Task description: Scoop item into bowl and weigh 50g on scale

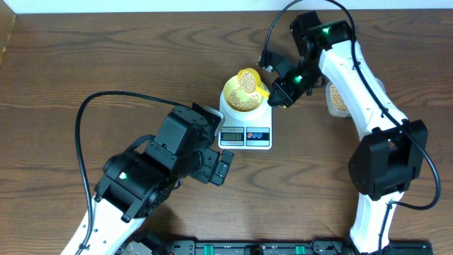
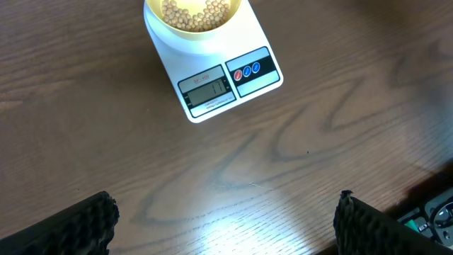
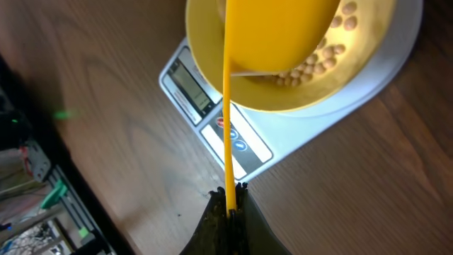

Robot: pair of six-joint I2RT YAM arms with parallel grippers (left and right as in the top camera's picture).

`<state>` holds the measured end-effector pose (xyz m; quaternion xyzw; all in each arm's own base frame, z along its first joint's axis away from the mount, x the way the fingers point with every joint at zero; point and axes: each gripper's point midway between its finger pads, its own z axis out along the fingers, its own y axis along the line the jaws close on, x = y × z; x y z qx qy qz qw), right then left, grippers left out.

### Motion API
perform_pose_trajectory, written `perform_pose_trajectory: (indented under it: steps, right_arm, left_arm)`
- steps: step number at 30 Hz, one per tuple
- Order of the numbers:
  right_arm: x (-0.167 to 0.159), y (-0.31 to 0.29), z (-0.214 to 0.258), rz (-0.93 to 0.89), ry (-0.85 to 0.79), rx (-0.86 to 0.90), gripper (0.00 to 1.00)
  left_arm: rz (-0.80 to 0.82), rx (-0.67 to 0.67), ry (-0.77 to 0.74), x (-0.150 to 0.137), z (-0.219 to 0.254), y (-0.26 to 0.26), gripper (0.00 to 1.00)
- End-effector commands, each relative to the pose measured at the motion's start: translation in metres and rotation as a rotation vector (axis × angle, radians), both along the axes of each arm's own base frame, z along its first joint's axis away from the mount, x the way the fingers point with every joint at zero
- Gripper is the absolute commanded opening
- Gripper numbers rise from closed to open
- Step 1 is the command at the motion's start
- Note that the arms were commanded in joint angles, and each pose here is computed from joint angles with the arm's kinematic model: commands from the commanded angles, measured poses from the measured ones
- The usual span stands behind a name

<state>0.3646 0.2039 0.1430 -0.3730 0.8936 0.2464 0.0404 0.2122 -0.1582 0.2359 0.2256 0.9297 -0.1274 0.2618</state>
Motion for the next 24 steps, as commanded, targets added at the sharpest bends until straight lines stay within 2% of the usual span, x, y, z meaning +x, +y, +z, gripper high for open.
perform_pose_trajectory:
  steps: [1, 24]
  right_arm:
    - [0.004, 0.001, 0.001, -0.012, -0.022, -0.036, 0.01]
    - [0.003, 0.008, -0.012, 0.005, -0.105, -0.232, 0.01]
  left_arm:
    - [0.009, -0.005, -0.004, 0.002, 0.003, 0.0, 1.0]
    - [0.009, -0.005, -0.004, 0.002, 0.003, 0.0, 1.0]
